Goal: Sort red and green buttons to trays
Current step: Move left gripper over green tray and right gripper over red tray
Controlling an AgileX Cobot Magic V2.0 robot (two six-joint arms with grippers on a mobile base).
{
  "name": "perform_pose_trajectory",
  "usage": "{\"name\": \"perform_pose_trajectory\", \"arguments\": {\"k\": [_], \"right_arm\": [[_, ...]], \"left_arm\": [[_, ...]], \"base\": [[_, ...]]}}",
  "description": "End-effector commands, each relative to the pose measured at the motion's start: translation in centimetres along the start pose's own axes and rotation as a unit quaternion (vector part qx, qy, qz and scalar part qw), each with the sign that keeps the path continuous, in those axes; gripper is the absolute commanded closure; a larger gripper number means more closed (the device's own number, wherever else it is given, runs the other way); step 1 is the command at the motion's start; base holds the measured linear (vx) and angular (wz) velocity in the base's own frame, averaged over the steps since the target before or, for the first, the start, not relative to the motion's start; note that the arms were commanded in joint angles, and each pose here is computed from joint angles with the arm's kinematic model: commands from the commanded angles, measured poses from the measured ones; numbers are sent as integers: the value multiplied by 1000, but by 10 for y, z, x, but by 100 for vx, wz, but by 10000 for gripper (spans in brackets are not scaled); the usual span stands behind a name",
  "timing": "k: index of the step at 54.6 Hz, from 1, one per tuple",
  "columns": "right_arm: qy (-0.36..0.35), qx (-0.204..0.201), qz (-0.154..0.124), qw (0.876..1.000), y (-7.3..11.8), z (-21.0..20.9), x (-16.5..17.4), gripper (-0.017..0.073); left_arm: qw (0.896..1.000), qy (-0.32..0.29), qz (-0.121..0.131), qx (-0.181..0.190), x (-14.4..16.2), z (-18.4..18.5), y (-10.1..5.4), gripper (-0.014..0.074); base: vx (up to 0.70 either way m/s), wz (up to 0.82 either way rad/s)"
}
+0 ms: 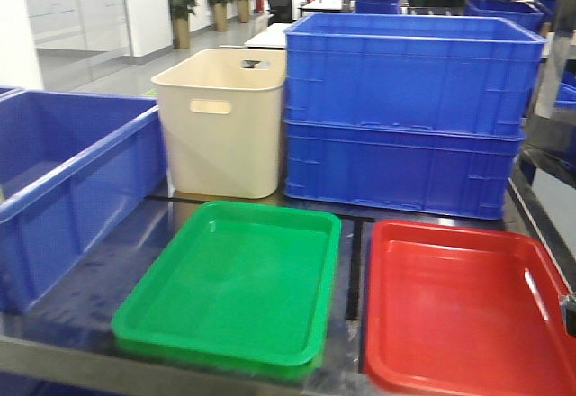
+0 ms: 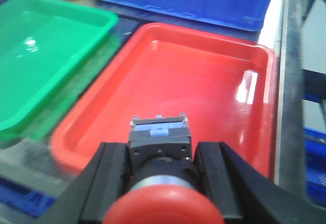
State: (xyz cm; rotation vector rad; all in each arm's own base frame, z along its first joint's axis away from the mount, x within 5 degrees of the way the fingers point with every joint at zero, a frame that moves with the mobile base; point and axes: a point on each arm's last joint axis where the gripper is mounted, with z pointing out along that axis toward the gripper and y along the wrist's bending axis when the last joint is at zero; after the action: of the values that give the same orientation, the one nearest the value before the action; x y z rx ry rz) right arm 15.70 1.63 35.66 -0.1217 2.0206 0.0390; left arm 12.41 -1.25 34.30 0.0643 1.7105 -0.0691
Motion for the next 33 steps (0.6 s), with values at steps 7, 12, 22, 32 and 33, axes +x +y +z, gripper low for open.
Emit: {"name": "perform_pose_trajectory", "arguments": {"k": [7, 12, 22, 32, 33], "right_arm": [[-60, 3, -4, 998, -1, -7, -17, 568], [-60, 3, -4, 998, -1, -7, -17, 568], [-60, 3, -4, 998, -1, -7, -17, 568], [-60, 3, -4, 998, -1, -7, -17, 568], [-60, 3, -4, 998, -1, -7, -17, 568]], "left_arm": [[998, -55, -6, 15, -17, -2, -3, 591], [998, -55, -6, 15, -17, -2, -3, 591], [998, -55, -6, 15, -17, -2, -3, 591], [998, -55, -6, 15, -17, -2, -3, 591], [998, -55, -6, 15, -17, -2, -3, 591]], "base": [[20, -29], [18, -24], [16, -20], [12, -15], [9, -13]]}}
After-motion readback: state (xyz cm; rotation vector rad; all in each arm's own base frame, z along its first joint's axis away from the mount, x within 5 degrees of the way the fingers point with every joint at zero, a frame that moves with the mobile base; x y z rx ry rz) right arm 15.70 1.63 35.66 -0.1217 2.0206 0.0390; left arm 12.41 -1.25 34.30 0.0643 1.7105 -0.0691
